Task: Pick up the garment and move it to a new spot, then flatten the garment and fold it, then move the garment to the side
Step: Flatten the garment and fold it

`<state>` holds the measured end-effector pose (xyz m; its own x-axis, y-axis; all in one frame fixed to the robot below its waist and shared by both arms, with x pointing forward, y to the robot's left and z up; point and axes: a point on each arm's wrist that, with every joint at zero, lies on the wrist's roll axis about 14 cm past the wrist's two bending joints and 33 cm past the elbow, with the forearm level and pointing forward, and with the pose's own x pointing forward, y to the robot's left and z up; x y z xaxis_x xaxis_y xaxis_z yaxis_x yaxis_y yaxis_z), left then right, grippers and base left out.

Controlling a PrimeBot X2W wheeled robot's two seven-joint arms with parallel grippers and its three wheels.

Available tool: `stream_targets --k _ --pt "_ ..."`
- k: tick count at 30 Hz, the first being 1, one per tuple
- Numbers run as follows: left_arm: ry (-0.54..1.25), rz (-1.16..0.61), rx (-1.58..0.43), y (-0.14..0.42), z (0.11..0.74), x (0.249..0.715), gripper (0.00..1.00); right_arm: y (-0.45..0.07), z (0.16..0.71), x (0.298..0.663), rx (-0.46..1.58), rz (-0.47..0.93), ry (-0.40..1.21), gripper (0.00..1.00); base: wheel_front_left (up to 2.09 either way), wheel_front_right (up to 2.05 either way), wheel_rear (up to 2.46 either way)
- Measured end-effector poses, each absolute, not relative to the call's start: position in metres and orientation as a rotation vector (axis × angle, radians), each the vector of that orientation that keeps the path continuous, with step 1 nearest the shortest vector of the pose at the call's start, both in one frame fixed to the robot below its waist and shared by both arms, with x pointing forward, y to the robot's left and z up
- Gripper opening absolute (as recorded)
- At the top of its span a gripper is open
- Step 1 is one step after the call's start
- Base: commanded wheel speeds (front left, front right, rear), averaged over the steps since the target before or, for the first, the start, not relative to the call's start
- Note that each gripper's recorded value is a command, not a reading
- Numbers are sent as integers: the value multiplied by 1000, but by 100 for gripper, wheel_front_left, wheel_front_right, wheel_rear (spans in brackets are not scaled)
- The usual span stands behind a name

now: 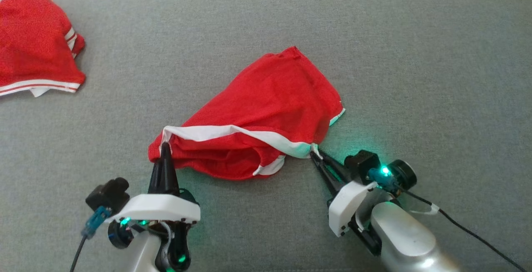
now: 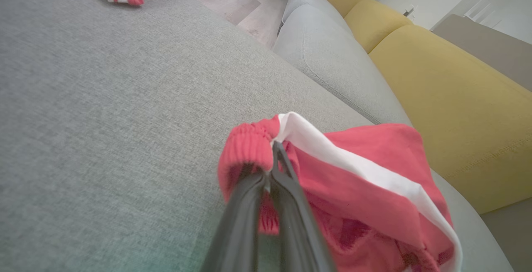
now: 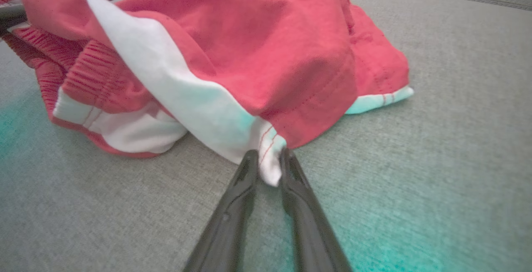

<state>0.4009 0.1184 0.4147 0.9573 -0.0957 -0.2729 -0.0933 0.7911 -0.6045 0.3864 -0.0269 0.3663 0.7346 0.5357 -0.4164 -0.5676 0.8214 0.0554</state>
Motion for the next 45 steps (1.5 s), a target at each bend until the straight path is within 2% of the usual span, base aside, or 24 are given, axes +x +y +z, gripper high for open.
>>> stream_targets --k 1,6,10,15,20,24,32,35,38,42,45 --pt "297 -3 -660 118 415 401 0 -26 366 386 -77 610 434 0 0 0 0" --pt "272 -32 -650 115 426 402 0 -28 372 388 -63 595 418 0 0 0 0" --pt "237 -80 -609 115 442 405 0 -40 398 405 -11 526 336 0 0 0 0" --pt "127 -191 -541 112 488 413 0 -65 459 432 -7 429 132 0 0 0 0" --pt "-38 -362 -445 96 566 418 0 -105 551 444 -55 327 -150 0 0 0 0" --pt "-137 -507 -350 76 626 407 0 -127 617 427 -85 269 -315 0 0 0 0" --pt "-299 -748 -148 33 724 382 0 -166 726 368 -176 151 -558 0 0 0 0" --pt "-292 -776 -104 27 733 388 0 -170 739 361 -202 136 -567 0 0 0 0" --pt "-219 -788 -85 21 718 406 0 -172 723 374 -196 136 -489 0 0 0 0" --pt "-127 -776 -64 18 693 447 0 -170 690 415 -202 170 -355 0 0 0 0" --pt "-117 -739 -33 20 689 488 0 -165 680 456 -216 193 -311 0 0 0 0"
